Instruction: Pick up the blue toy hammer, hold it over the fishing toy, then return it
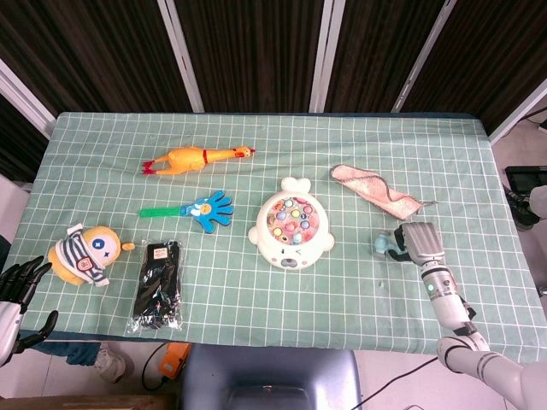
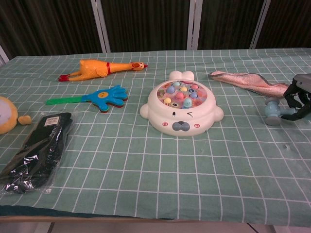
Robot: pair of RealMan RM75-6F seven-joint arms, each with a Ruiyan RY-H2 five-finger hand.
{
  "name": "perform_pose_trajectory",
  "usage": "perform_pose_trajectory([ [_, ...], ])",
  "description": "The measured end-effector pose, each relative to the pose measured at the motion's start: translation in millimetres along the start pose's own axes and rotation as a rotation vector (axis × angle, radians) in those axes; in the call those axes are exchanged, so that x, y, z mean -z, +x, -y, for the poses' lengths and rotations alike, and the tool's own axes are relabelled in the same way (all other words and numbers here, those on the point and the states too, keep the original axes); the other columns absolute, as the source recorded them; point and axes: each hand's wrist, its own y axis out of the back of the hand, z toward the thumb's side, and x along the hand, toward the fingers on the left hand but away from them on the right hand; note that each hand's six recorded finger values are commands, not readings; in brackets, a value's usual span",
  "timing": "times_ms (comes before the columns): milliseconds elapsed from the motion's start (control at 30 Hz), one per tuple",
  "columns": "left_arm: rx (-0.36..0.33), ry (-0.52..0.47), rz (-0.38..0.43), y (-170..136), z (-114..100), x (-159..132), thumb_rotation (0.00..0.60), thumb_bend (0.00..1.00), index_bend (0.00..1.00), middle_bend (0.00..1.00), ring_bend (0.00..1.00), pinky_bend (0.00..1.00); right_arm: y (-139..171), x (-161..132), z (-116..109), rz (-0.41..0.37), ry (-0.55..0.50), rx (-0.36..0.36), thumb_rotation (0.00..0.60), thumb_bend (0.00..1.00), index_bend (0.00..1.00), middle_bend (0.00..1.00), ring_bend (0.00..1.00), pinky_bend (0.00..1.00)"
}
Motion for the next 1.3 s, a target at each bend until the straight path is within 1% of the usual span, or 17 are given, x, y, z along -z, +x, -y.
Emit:
perform_pose_trajectory([
  [133, -0.003, -0.001, 0.001, 0, -1, 0, 0.6, 0.41, 0.0, 0.0, 0.0, 0.0, 0, -2, 2, 0.0, -0.047, -0.015, 0.6, 0.38, 0.97, 0.73, 0.82, 1.0],
  [233, -0.003, -0.001, 0.0, -1, -1, 0, 0.6, 0.41, 0.0, 0.0, 0.0, 0.0, 0, -4, 2, 0.001, -0.111, -0.029, 0.6, 0.38, 0.99, 0.73, 0.83, 1.0],
  [467, -0.001, 0.0, 0.001, 0, 0, 0, 0.6, 0.41, 0.0, 0.0, 0.0, 0.0, 0, -7, -3, 0.001, -0.33, -0.069, 0.6, 0.38, 1.0, 0.73, 0.84, 1.0],
  [600, 0.001, 0.003, 0.003, 0, 1, -1, 0.6, 0.41, 0.0, 0.0, 0.0, 0.0, 1, -6, -5, 0.001, -0.43, -0.104, 0.6, 0.38, 1.0, 0.73, 0.84, 1.0],
  [733, 0.005, 0.007, 0.004, 0, 2, -1, 0.6, 0.41, 0.0, 0.0, 0.0, 0.0, 3, -5, -1, 0.01, -0.529, -0.162, 0.6, 0.38, 1.0, 0.73, 0.84, 1.0],
  [867, 0.008, 0.01, 0.001, 0, 3, -1, 0.6, 0.41, 0.0, 0.0, 0.0, 0.0, 5, 0, 4, 0.035, -0.619, -0.264, 0.6, 0.38, 1.0, 0.73, 0.84, 1.0],
  [967, 0.008, 0.01, 0.0, 1, 3, -1, 0.6, 0.41, 0.0, 0.0, 0.0, 0.0, 5, 7, 4, 0.046, -0.618, -0.285, 0.6, 0.38, 1.0, 0.73, 0.84, 1.0],
  [1133, 0.009, 0.008, 0.002, 1, 3, -2, 0.6, 0.41, 0.0, 0.0, 0.0, 0.0, 2, 17, 5, 0.061, -0.553, -0.266, 0.6, 0.38, 1.0, 0.73, 0.84, 1.0],
  [1300, 0.007, 0.007, 0.002, 1, 3, -2, 0.6, 0.41, 0.0, 0.0, 0.0, 0.0, 0, 23, 12, 0.097, -0.54, -0.255, 0.6, 0.38, 1.0, 0.73, 0.84, 1.0],
])
